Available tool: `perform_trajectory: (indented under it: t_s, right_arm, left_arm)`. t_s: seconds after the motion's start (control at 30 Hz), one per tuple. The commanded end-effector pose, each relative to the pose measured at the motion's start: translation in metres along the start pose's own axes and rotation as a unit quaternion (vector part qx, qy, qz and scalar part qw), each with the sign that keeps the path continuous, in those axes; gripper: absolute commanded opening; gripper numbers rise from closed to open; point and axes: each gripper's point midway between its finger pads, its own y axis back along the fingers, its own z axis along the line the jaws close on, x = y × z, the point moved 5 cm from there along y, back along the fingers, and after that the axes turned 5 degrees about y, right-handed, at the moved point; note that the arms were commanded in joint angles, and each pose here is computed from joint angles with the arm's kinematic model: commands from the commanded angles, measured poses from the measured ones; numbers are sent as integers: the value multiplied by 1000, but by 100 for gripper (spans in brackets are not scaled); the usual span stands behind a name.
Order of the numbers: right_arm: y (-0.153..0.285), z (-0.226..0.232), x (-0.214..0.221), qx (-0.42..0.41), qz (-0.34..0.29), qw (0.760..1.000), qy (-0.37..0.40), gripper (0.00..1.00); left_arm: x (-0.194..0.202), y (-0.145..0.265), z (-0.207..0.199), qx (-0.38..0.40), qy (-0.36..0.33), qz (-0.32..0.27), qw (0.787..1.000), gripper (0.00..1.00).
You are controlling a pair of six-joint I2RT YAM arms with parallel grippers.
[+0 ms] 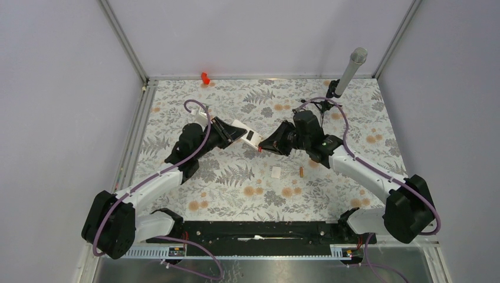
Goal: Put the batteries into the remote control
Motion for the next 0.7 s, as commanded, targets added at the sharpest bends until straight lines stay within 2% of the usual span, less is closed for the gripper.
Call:
perform_trajectory:
  t_s: [0.0,0.47,0.67]
  right_arm:
    - [-2,17,-7,-18,-16,1000,5,12]
    - [-9,9,-9,0,-26,999,-21,21]
    - [-12,8,-10,4,-26,999,-29,28]
  left_arm:
    - [-5,1,-24,51,-10,-4,999,0]
    - [-3,4,-24,58,-11,-3,998,0]
    - [-2,6,-24,59,-13,-3,998,0]
